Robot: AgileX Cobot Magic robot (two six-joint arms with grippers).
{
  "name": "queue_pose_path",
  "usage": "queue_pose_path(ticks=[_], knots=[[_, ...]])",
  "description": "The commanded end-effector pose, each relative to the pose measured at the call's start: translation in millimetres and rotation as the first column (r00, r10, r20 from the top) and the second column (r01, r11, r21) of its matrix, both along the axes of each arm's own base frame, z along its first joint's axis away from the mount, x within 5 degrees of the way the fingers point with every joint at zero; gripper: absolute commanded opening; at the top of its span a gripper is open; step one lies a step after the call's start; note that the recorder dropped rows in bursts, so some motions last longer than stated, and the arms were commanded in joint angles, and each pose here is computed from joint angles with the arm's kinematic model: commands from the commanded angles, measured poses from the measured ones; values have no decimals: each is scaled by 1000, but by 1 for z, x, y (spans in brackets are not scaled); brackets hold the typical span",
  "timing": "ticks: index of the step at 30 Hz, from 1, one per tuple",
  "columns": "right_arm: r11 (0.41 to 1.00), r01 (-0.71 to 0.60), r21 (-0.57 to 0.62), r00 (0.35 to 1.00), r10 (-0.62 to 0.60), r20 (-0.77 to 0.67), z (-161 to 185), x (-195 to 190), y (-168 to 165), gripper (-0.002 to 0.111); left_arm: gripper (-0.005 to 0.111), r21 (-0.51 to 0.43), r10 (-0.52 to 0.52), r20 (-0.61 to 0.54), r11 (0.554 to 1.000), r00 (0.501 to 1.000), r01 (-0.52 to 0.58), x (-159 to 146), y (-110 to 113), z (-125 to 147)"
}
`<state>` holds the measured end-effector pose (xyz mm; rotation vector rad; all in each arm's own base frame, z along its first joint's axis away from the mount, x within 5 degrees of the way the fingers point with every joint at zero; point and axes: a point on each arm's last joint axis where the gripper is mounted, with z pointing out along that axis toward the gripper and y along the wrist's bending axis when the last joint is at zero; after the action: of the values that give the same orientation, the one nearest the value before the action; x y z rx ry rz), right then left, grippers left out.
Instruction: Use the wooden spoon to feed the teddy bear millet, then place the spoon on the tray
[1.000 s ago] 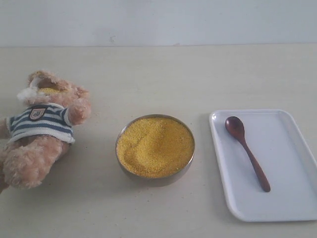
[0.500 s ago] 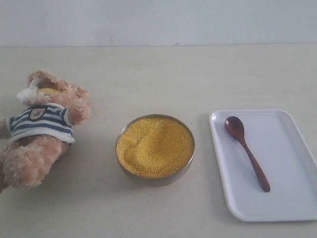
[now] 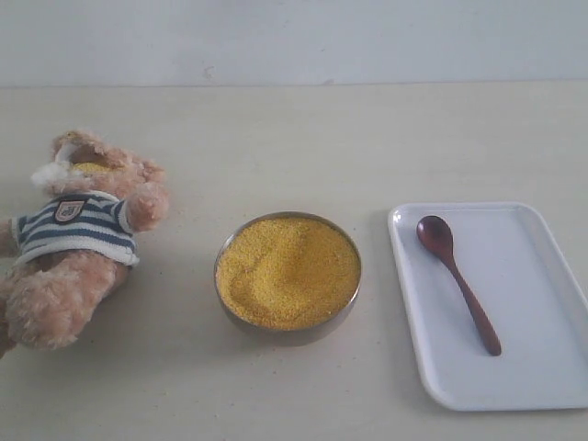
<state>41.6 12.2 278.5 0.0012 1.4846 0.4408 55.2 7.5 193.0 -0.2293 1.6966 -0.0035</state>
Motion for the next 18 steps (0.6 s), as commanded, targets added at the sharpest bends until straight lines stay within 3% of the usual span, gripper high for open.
queue_pose_path(ticks=[1, 11, 13, 15, 18], knots=[[1000, -1, -1, 1000, 1, 6, -1, 0, 0, 0, 4, -6, 2, 13, 1000, 1000, -2, 0, 0, 1], [1000, 4, -8, 1000, -4, 9, -1, 0, 0, 0, 4, -6, 2, 17, 1000, 1000, -2, 0, 0, 1], [998, 29, -57, 999, -28, 26, -1, -3, -2, 0, 4, -4, 2, 17, 1000, 1000, -2, 0, 0, 1], [990, 75, -122, 997, -79, -26, -12, -3, -4, 0, 4, -4, 2, 17, 1000, 1000, -2, 0, 0, 1], [972, 154, -179, 974, -180, -139, -58, 9, -7, 0, 4, -4, 2, 19, 1000, 1000, -2, 0, 0, 1]])
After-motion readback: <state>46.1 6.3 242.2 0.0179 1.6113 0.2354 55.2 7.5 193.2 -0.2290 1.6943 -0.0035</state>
